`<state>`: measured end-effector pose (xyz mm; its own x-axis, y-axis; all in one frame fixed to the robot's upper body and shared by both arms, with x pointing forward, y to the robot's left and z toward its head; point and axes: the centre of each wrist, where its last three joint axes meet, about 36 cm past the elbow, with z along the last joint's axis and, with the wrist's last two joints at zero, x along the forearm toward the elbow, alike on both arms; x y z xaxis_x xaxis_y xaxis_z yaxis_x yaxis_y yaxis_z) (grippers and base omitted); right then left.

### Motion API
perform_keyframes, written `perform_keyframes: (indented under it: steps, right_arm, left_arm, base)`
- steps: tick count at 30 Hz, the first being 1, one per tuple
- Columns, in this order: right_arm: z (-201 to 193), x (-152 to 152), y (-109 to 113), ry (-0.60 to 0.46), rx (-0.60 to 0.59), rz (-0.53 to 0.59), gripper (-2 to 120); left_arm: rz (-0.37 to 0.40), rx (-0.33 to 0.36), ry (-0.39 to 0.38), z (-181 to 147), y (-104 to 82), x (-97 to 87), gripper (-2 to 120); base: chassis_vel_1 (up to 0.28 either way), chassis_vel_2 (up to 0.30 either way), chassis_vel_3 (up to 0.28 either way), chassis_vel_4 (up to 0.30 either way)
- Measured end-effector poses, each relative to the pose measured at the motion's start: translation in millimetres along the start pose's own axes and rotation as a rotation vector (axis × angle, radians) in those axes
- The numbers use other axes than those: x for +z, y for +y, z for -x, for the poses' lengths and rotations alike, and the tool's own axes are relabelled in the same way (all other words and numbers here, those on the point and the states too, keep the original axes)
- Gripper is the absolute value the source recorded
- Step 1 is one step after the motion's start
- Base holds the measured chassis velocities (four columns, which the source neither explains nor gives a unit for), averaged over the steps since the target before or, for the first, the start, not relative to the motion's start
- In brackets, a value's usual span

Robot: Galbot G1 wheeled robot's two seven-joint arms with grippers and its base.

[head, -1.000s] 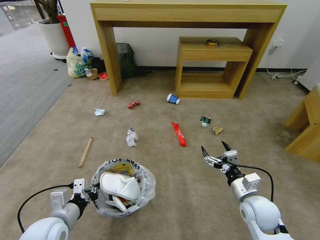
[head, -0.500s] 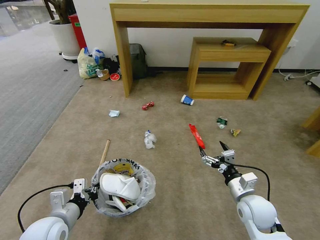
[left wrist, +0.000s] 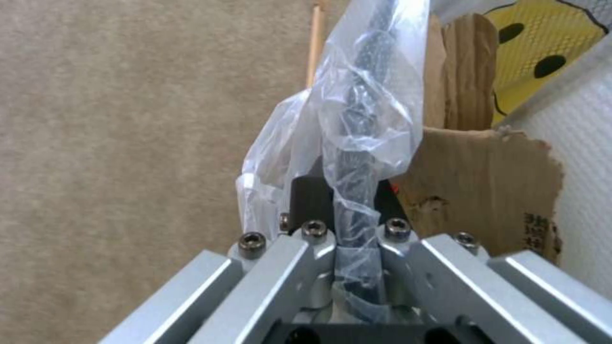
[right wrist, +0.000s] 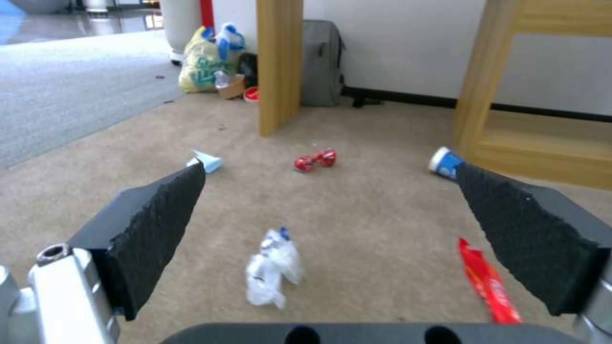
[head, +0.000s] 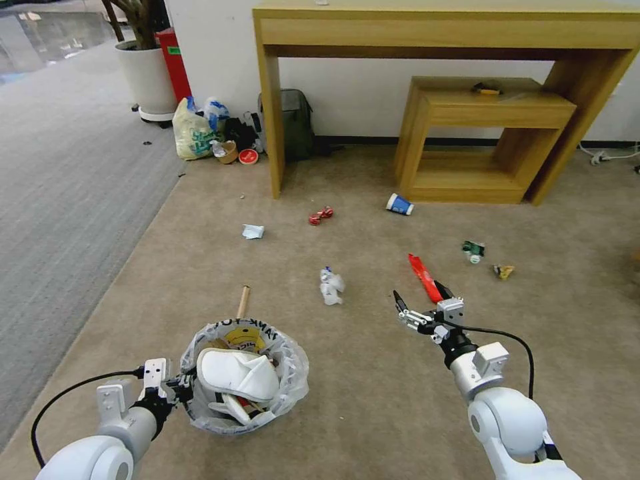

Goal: Pick up the trash bin and place the garbage on the floor into it.

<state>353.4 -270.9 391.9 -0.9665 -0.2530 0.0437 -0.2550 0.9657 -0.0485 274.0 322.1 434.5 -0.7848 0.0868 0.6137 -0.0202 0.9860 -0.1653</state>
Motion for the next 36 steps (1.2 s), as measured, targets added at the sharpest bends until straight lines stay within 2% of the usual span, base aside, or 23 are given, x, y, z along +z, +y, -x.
perform_keyframes:
  steps: [8, 25, 36]
  right_arm:
    - [0.9, 1.2, 1.6, 0.003, 0.001, 0.008, 100]
    - [2.6, 5.2, 2.5, 0.01, -0.002, -0.008, 100]
    - [3.9, 8.2, 7.5, 0.014, -0.013, -0.005, 100]
  left_arm:
    - [0.001, 0.001, 0.0, -0.7, 0.2, 0.2, 0]
    - [0.002, 0.002, -0.004, -2.0, 0.2, -0.9, 0]
    - [0.002, 0.002, -0.005, -2.4, 0.2, -0.9, 0]
  base:
    - [0.11, 0.213, -0.102, -0.224]
    - [-0.037, 0.157, 0.029, -0.161]
    - [0.079, 0.246, -0.078, -0.241]
